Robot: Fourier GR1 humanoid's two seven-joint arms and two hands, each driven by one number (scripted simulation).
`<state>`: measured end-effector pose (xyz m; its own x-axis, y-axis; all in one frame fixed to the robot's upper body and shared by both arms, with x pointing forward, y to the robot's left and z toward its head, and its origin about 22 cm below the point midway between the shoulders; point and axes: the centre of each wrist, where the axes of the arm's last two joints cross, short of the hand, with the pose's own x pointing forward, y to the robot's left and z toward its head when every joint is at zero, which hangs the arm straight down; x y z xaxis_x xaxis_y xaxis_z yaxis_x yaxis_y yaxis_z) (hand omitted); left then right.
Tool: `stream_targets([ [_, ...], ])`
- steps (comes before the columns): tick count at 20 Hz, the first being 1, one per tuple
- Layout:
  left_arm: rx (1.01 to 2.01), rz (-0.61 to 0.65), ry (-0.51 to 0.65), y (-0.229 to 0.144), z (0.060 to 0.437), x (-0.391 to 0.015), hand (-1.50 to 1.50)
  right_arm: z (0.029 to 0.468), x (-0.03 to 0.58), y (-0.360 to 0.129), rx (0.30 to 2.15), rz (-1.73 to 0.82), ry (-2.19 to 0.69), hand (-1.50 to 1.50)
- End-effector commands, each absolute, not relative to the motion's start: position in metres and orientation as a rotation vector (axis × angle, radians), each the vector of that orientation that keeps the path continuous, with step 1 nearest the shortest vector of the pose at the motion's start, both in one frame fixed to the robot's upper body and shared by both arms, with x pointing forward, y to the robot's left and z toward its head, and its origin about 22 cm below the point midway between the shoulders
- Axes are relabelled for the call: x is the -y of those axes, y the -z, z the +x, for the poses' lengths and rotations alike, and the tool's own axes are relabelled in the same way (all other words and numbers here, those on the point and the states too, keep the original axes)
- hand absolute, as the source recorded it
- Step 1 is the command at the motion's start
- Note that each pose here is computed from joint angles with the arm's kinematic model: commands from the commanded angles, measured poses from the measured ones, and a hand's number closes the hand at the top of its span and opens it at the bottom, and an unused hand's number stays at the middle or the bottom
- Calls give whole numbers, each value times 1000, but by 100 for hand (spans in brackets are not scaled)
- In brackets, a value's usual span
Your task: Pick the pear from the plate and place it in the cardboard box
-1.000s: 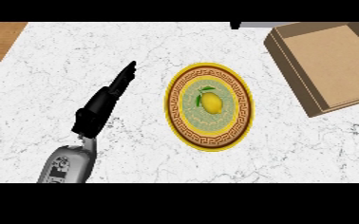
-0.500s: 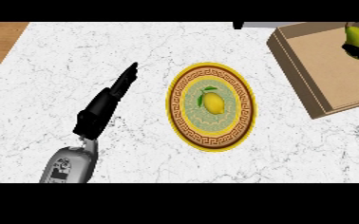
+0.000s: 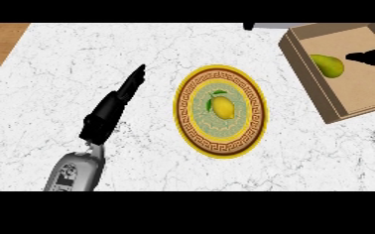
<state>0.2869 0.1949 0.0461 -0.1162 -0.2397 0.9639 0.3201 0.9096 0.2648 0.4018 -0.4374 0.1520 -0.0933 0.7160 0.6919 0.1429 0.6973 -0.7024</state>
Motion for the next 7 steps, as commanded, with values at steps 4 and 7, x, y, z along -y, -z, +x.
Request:
stream_targets([
  [4, 1604, -70, 487, -38, 280, -211, 0, 386, 472, -161, 1825, -514, -100, -150],
  [7, 1609, -66, 486, -45, 286, -196, 0, 365, 507, -185, 1838, -458, -34, -150],
])
